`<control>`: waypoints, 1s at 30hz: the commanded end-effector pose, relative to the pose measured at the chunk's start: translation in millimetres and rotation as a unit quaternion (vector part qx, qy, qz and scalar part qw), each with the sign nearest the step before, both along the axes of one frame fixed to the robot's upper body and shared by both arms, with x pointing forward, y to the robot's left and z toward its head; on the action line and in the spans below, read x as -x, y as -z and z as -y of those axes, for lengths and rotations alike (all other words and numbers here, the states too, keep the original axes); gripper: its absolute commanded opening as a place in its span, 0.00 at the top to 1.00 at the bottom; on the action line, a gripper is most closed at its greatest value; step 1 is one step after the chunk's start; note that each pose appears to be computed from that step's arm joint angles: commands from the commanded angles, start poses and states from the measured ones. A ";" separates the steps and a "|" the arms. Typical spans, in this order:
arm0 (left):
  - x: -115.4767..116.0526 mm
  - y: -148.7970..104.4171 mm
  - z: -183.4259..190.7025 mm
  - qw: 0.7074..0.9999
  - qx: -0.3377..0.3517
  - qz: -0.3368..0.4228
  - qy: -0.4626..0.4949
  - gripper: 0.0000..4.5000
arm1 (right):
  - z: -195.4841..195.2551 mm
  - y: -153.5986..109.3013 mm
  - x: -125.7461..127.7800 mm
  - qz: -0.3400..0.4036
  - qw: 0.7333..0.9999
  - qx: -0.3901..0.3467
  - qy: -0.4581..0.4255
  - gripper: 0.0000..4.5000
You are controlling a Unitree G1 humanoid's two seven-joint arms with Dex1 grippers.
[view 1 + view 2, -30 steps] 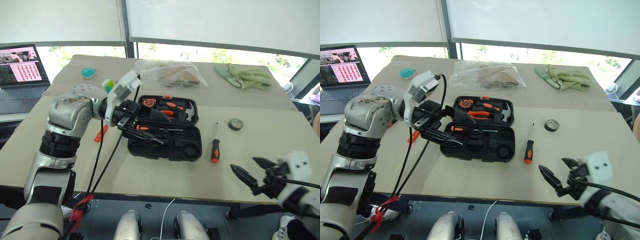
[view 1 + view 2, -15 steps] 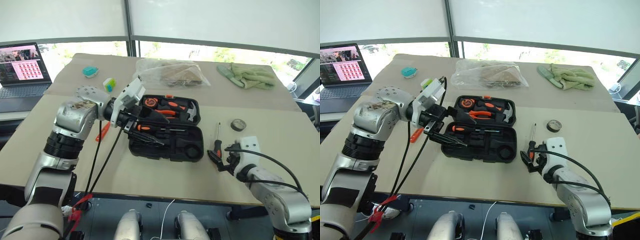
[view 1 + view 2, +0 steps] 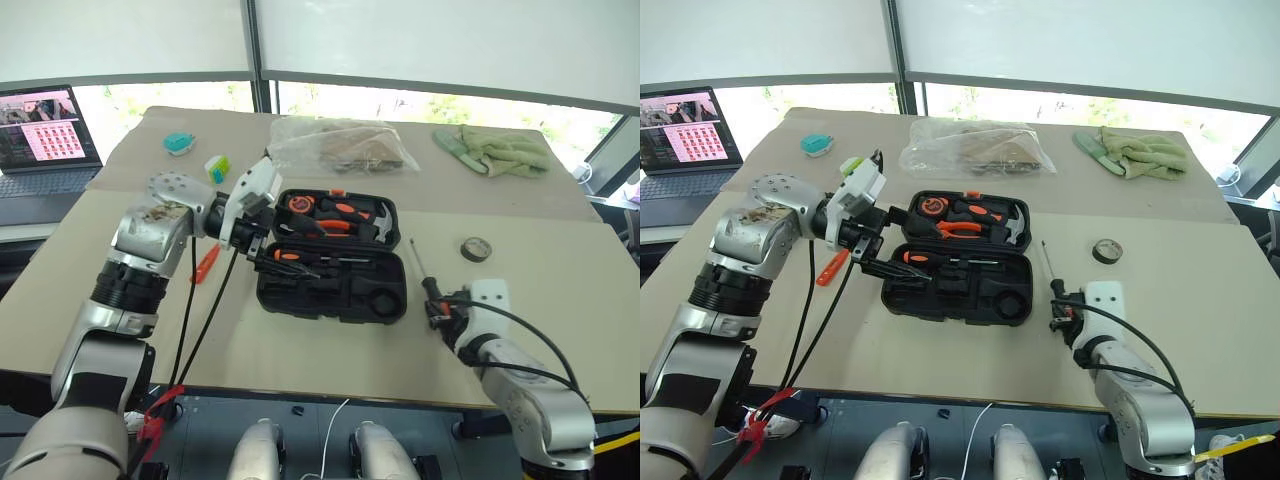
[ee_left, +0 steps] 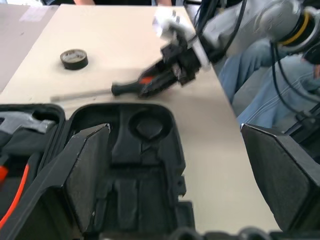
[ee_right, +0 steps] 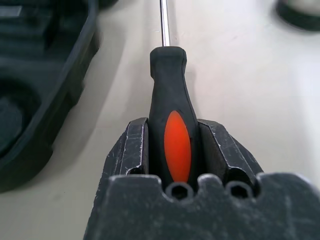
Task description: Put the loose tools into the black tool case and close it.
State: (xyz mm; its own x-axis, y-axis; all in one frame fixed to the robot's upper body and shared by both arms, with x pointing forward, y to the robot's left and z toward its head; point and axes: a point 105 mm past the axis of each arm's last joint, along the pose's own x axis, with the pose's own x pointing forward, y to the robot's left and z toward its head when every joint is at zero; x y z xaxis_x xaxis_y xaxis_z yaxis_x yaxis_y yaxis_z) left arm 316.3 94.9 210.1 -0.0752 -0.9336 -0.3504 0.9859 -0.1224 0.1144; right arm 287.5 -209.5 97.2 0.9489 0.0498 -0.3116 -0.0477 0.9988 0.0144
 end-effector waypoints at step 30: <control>15.7 -2.1 -35.4 0.996 -0.022 0.029 -0.086 0.00 | -81.5 -39.4 -88.0 0.039 0.755 0.267 -0.597 0.77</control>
State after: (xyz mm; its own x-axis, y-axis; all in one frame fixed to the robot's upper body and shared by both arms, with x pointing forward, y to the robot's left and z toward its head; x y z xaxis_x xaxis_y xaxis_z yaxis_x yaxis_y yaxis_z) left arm 303.3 130.1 198.8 0.0979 -0.9036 -0.4171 0.9912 0.0508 0.1224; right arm 373.1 -121.4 125.6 0.3221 0.7730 -0.5467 -0.9143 0.1041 -0.3915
